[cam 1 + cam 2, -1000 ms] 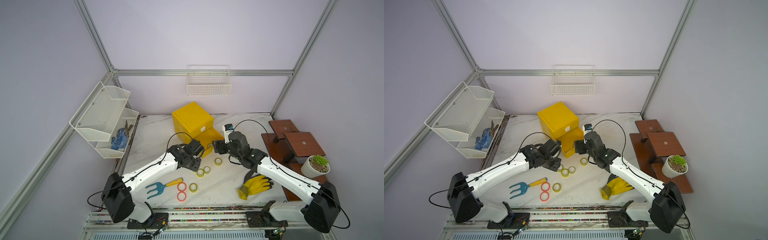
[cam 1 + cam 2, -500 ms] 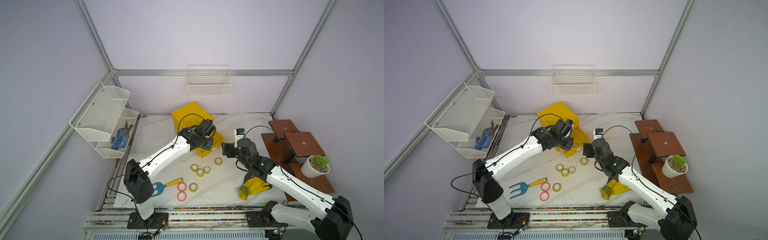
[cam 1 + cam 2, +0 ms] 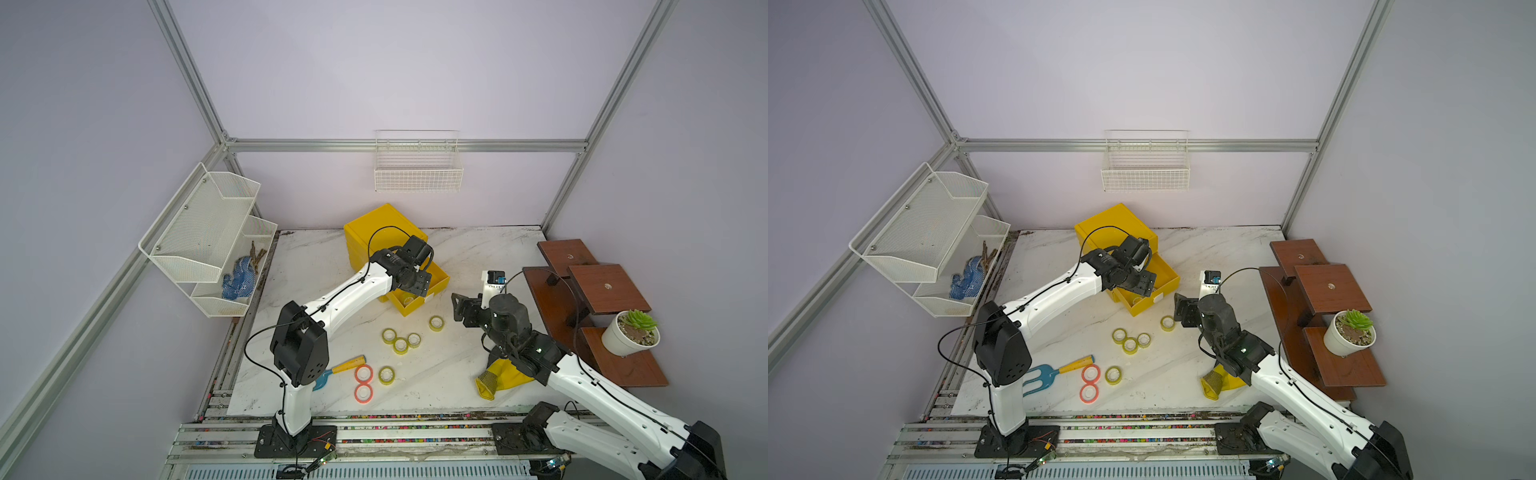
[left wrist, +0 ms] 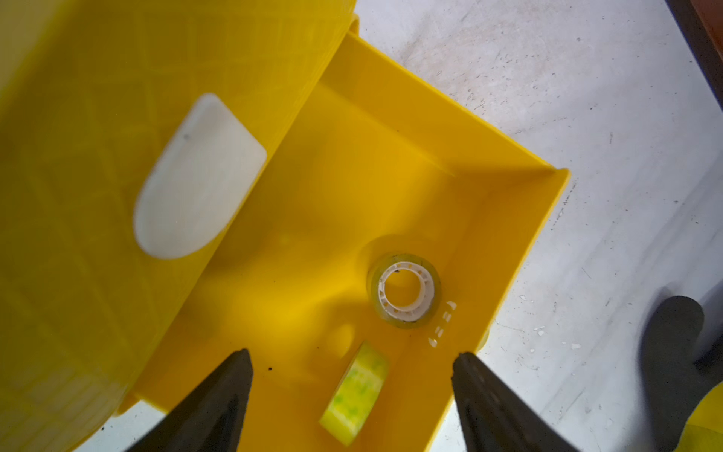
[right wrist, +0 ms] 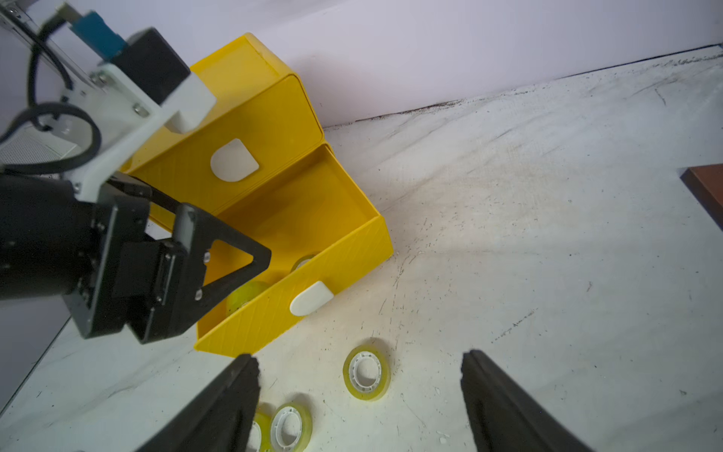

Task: Place the transparent tape into the drawer according to color
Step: Place the tape in the drawer, then pick up the tape from the drawer.

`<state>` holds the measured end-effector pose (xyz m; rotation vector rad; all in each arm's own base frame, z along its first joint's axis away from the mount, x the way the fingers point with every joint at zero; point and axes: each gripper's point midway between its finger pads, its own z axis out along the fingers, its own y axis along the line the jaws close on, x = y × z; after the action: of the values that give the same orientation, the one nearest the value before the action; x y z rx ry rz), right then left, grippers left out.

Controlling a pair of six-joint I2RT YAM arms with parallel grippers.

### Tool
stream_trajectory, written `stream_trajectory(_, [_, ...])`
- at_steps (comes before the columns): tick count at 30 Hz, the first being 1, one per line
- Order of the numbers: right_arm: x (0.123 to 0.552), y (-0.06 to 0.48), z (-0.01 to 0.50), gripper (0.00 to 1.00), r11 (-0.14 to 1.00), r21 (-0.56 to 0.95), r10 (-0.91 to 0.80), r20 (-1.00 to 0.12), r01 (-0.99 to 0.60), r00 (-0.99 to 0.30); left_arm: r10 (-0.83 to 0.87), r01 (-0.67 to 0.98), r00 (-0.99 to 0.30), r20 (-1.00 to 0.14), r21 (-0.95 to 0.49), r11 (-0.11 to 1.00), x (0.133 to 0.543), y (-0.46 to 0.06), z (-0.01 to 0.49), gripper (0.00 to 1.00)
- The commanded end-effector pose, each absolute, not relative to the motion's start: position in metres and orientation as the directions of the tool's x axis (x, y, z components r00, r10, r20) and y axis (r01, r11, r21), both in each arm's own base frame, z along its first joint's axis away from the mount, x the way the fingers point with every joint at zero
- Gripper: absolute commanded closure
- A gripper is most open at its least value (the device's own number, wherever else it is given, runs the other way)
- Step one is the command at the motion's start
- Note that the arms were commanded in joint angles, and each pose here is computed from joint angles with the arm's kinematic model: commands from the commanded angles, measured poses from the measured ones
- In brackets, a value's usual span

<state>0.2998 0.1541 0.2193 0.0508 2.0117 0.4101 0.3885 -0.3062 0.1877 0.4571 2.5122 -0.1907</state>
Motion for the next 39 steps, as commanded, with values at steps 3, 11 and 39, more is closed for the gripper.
stream_trajectory(3, [0.298, 0.162, 0.203, 0.14, 0.928, 0.340, 0.221, -0.831, -0.153, -0.511, 0.205, 0.406, -0.699, -0.685, -0.144, 0.902, 0.375, -0.313, 0.263, 0.04])
stream_trajectory(11, [0.297, 0.178, 0.172, 0.14, 0.924, 0.331, 0.157, -0.783, -0.189, -0.602, 0.130, 0.401, -0.621, -0.773, -0.171, 0.900, 0.334, -0.275, 0.310, 0.00])
stream_trajectory(39, [0.326, 0.212, 0.051, 0.16, 0.966, 0.185, -0.039, -0.581, -0.179, -0.813, -0.042, 0.122, -0.650, -0.759, -0.159, 0.980, 0.277, -0.158, 0.225, 0.00])
